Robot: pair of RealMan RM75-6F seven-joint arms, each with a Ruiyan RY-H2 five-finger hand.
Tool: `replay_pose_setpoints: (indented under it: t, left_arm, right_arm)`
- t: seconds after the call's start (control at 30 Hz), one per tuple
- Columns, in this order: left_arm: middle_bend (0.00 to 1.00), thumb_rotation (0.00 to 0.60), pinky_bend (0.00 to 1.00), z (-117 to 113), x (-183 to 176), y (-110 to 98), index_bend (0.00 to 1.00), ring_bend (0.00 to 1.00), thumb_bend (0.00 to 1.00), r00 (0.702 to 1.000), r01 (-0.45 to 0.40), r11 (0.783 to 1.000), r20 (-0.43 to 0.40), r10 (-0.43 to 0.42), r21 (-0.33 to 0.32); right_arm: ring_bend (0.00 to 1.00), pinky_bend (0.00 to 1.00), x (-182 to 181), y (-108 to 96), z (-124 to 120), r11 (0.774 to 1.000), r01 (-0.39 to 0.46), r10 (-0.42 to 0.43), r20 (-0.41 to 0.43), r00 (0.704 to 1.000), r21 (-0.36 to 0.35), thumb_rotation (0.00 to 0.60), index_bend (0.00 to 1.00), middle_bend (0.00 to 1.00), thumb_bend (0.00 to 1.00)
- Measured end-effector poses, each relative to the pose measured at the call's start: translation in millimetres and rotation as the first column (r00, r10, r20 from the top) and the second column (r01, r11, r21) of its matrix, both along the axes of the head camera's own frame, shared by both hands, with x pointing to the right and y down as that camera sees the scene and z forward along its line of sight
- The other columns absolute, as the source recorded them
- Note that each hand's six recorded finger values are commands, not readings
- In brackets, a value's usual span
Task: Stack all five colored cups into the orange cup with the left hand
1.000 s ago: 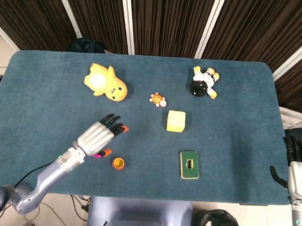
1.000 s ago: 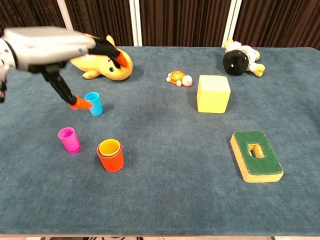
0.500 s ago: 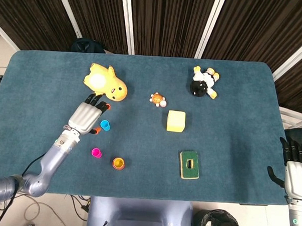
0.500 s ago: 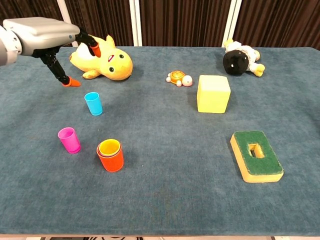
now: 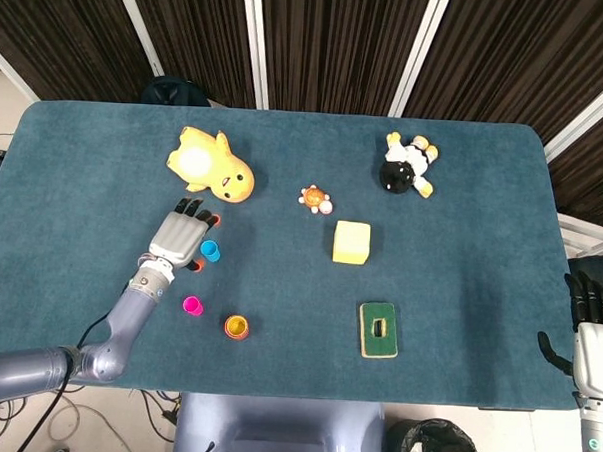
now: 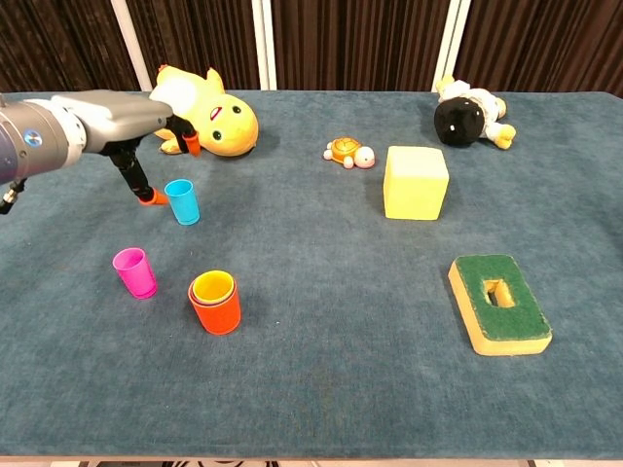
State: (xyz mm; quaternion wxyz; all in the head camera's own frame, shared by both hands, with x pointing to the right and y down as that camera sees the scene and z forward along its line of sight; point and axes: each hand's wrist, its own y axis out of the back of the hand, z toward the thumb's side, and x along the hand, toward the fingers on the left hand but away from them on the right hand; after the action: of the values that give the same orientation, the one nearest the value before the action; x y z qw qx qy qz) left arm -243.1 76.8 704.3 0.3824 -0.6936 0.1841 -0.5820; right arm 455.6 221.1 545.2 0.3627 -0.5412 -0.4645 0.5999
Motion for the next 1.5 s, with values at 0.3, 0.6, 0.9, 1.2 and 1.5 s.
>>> replay_pose_setpoints:
  t: [0.3,0.6,0.9,1.2,1.5]
  left_arm:
    - [0.25,0.600,0.08,14.3,0.5,5.6,0.37,0.05,0.18,1.000,-0.011,1.000,0.001,0.011,-0.021]
    - [0.28,0.600,0.08,25.9,4.4,7.2,0.42,0.06,0.22,1.000,-0.012,1.000,0.015,0.013,-0.014]
    - [0.35,0.600,0.09,27.9,12.9,6.7,0.52,0.07,0.31,1.000,-0.025,1.000,0.004,0.025,0.006]
    - [0.36,0.600,0.09,18.3,15.2,3.5,0.53,0.07,0.33,1.000,-0.018,1.000,-0.024,0.018,0.024]
    - [0.35,0.600,0.09,-26.0,39.5,3.2,0.52,0.07,0.33,0.990,-0.057,0.997,-0.127,0.062,0.044]
  right_arm:
    - [0.07,0.00,0.4,-0.2,0.7,1.000,-0.002,0.002,0.001,1.000,-0.001,0.600,0.05,0.04,0.37]
    - [0.07,0.00,1.1,-0.5,2.1,1.000,-0.005,0.005,0.003,1.000,-0.004,0.600,0.05,0.04,0.37]
    - [0.07,0.00,1.8,-1.2,2.4,1.000,-0.007,0.007,0.007,1.000,-0.004,0.600,0.05,0.04,0.37]
    - [0.07,0.00,1.3,-0.6,2.7,1.000,-0.010,0.010,0.015,1.000,-0.005,0.600,0.05,0.04,0.37]
    - [0.07,0.00,1.2,-0.6,3.8,1.000,-0.014,0.015,0.015,1.000,-0.009,0.600,0.05,0.04,0.37]
